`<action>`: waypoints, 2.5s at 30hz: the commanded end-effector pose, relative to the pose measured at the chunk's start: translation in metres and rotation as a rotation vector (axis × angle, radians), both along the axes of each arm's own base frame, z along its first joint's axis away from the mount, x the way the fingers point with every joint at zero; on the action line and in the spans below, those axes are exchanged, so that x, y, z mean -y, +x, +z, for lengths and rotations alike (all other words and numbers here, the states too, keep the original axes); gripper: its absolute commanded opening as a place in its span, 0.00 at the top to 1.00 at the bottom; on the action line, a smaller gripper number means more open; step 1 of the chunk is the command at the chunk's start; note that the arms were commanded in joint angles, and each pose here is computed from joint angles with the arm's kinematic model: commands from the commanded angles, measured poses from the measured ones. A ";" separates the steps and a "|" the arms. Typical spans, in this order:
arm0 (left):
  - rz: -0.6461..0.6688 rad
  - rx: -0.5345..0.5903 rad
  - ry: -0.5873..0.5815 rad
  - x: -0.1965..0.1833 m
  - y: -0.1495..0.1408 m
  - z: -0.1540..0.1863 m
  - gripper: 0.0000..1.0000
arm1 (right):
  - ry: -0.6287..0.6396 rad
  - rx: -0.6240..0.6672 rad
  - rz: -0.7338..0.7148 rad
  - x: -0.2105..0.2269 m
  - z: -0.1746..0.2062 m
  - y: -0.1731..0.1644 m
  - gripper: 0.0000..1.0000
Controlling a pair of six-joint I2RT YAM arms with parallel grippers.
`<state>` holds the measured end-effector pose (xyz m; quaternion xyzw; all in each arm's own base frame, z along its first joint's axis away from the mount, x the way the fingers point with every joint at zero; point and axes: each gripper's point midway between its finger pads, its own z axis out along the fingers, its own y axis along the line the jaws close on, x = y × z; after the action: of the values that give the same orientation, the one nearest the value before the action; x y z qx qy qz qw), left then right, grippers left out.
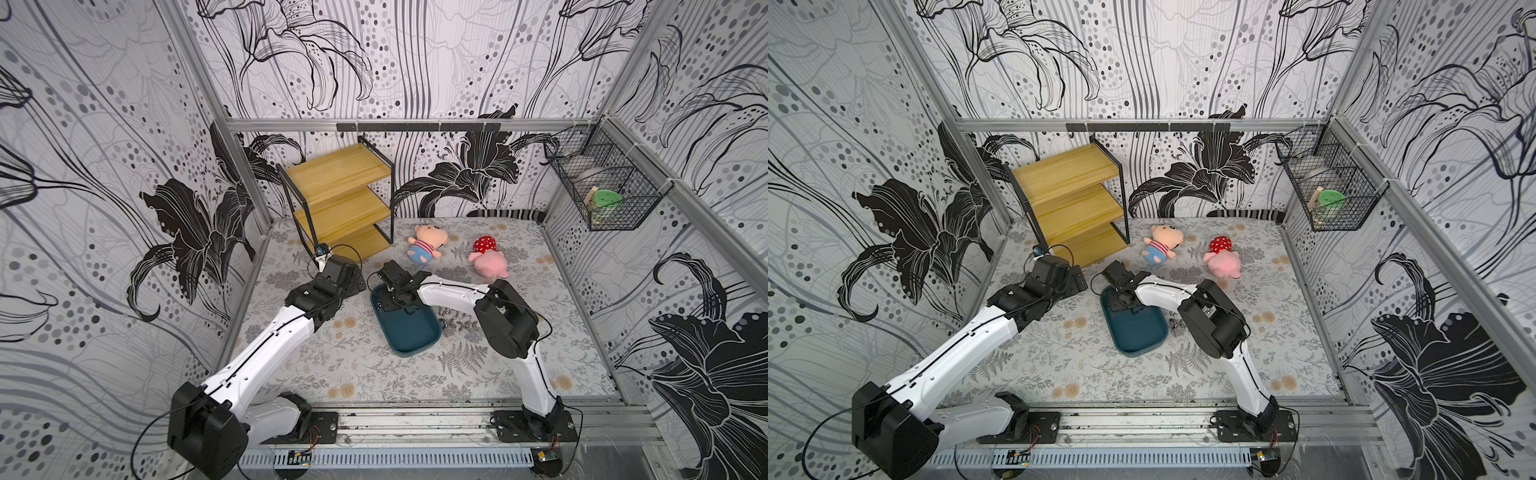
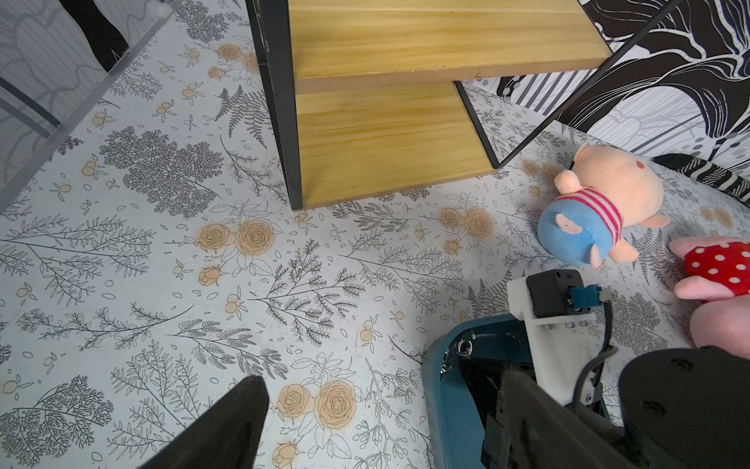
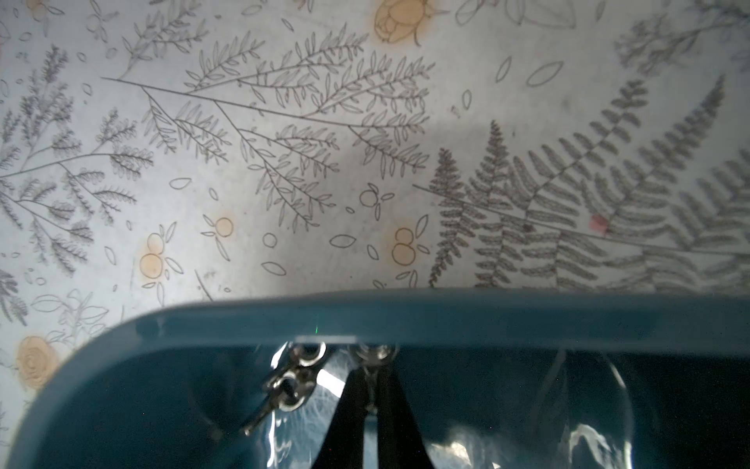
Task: Take out the wing nut from the storage box
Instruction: Pick up the wing nut from the storage box, then place the wing nut at the center of the board.
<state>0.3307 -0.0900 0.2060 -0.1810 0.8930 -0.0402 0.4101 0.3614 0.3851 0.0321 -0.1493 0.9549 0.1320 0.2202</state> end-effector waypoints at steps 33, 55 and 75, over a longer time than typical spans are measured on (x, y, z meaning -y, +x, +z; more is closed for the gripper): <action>-0.009 0.034 -0.026 0.008 0.009 0.007 0.05 | 0.020 0.093 -0.090 0.097 0.093 -0.048 0.95; -0.015 0.031 -0.030 0.012 0.011 0.005 0.05 | -0.062 -0.003 -0.371 0.267 0.054 -0.070 0.95; -0.013 0.028 -0.024 0.011 0.010 0.003 0.05 | -0.083 -0.120 -0.420 0.291 0.013 -0.085 0.96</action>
<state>0.3355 -0.0958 0.2017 -0.1774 0.8943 -0.0433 0.4084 0.2809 0.0936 0.0534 0.0585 0.9784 0.0502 0.1920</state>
